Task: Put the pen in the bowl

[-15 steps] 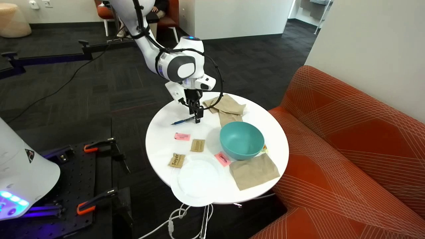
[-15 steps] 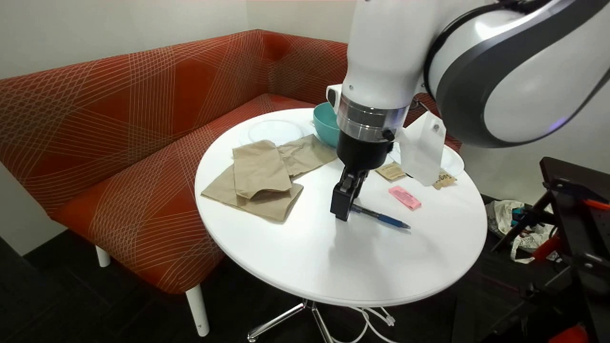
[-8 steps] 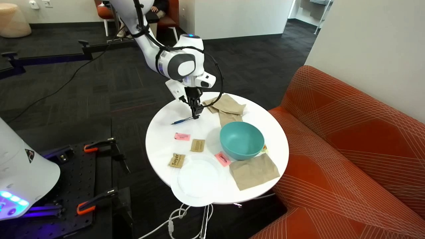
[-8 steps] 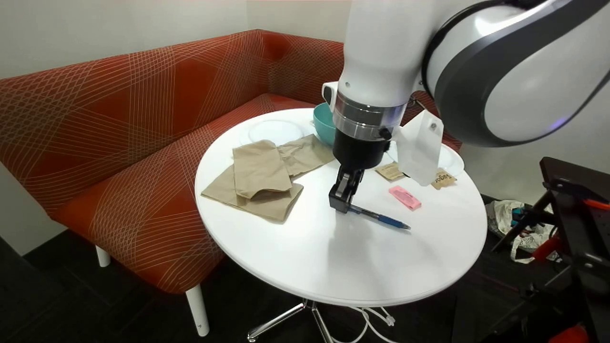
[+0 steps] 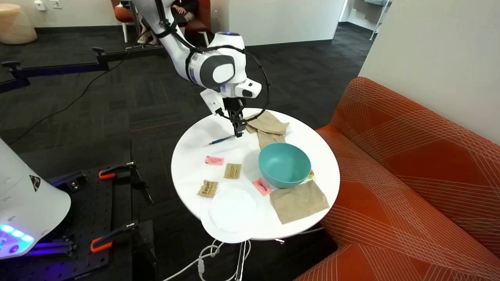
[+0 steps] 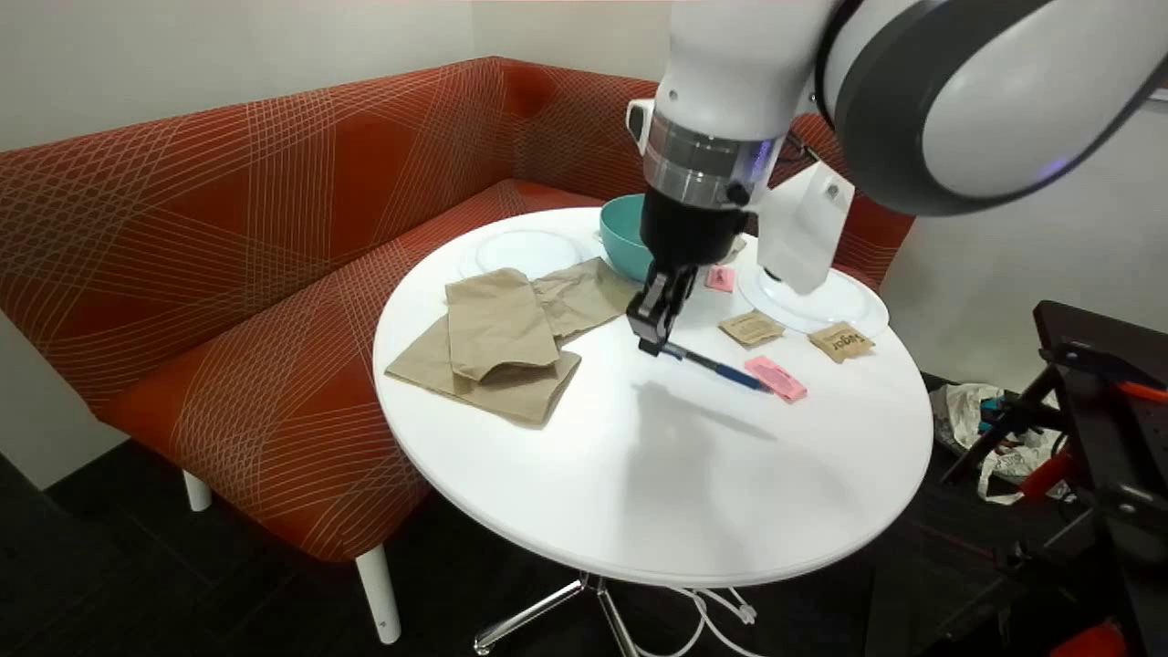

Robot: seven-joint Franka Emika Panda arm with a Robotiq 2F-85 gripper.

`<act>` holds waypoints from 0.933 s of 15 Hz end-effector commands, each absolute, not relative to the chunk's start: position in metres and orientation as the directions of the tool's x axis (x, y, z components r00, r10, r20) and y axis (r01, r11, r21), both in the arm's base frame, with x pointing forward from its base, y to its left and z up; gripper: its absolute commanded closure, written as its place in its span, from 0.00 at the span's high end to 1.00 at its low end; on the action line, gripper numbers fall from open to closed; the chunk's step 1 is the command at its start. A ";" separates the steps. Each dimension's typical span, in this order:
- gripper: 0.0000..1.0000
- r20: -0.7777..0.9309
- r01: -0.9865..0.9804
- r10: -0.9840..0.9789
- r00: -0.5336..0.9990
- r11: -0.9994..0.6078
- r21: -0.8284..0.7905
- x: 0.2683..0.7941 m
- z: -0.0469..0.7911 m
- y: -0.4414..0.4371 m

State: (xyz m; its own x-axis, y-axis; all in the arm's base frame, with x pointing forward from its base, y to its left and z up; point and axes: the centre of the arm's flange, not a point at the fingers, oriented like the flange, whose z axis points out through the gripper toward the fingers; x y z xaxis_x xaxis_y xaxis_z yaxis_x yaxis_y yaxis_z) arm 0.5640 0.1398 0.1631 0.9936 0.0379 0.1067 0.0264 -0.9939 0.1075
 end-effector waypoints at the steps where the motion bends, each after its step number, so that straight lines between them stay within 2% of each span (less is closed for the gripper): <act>1: 0.04 0.170 -0.061 -0.039 0.985 -0.990 0.126 0.567 0.226 0.106; 7: 0.04 0.291 -0.176 -0.137 0.947 -0.978 0.115 0.607 0.283 0.029; 14: 0.04 0.307 -0.262 -0.216 0.927 -0.958 0.114 0.648 0.285 -0.039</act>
